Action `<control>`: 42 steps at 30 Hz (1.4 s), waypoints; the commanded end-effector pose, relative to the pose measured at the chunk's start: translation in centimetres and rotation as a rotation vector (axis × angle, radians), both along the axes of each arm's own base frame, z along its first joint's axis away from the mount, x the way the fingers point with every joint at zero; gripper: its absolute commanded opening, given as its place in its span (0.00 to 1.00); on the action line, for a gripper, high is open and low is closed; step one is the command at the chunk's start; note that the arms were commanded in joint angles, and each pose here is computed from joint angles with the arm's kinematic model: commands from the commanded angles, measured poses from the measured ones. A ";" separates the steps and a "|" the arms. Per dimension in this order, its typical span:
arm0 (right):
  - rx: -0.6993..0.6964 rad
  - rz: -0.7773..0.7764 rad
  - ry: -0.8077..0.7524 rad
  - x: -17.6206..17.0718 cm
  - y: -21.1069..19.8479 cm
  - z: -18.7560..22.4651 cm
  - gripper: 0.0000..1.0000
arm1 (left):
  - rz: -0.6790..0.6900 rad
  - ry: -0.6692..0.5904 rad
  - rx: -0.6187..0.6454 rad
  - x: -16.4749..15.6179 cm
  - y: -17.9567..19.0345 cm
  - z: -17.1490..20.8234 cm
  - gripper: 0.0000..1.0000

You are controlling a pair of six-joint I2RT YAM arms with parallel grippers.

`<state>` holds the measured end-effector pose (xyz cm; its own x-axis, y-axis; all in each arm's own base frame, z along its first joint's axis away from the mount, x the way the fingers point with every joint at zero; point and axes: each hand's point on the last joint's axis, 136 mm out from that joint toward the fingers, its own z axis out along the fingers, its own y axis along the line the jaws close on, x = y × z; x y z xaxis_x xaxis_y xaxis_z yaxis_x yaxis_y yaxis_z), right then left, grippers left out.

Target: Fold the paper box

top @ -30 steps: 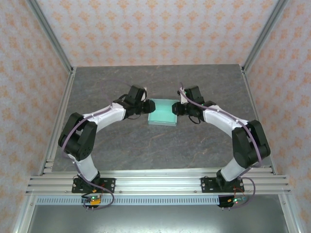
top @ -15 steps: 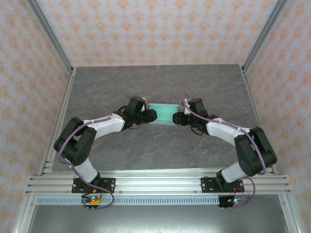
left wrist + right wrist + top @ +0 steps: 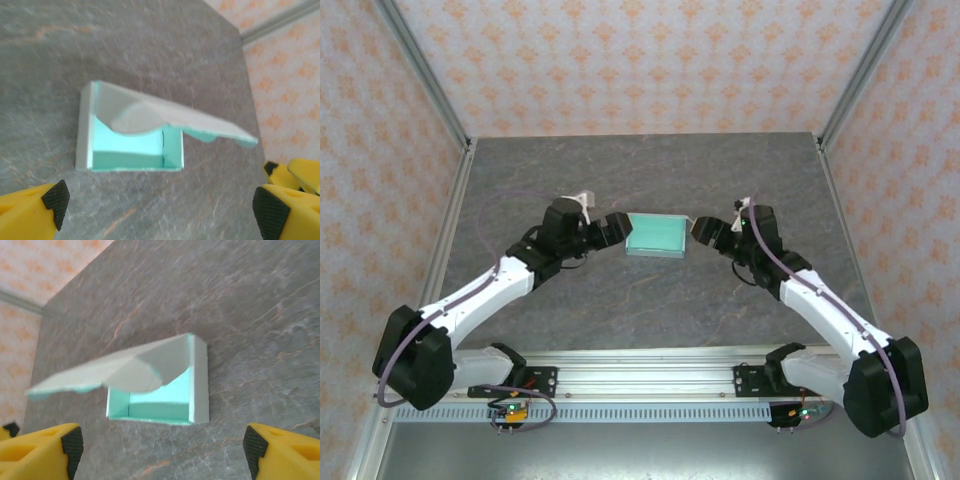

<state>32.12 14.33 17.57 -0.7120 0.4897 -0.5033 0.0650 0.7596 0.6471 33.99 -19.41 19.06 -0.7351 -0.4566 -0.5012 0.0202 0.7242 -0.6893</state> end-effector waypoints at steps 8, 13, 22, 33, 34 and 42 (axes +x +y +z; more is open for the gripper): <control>0.094 -0.041 0.325 8.1 2.1 -1.5 0.82 | -0.053 0.029 0.108 9.0 -1.1 -0.8 0.80; -0.192 0.106 0.370 7.4 2.7 -6.4 0.79 | -0.190 0.059 0.236 8.1 -2.3 -6.4 0.69; -0.447 0.131 0.522 2.6 -0.2 -13.8 0.75 | -0.268 0.258 0.398 2.2 -1.6 -16.1 0.68; -0.252 0.073 0.442 3.5 0.0 -9.5 0.79 | -0.284 0.284 0.364 2.3 -2.2 -15.9 0.63; -0.179 0.063 0.428 3.6 0.1 -9.0 0.79 | -0.285 0.292 0.342 2.3 -2.3 -16.1 0.59; 0.259 0.193 0.412 4.2 3.1 -9.1 0.83 | -0.315 0.367 0.095 1.7 -2.8 -19.9 0.34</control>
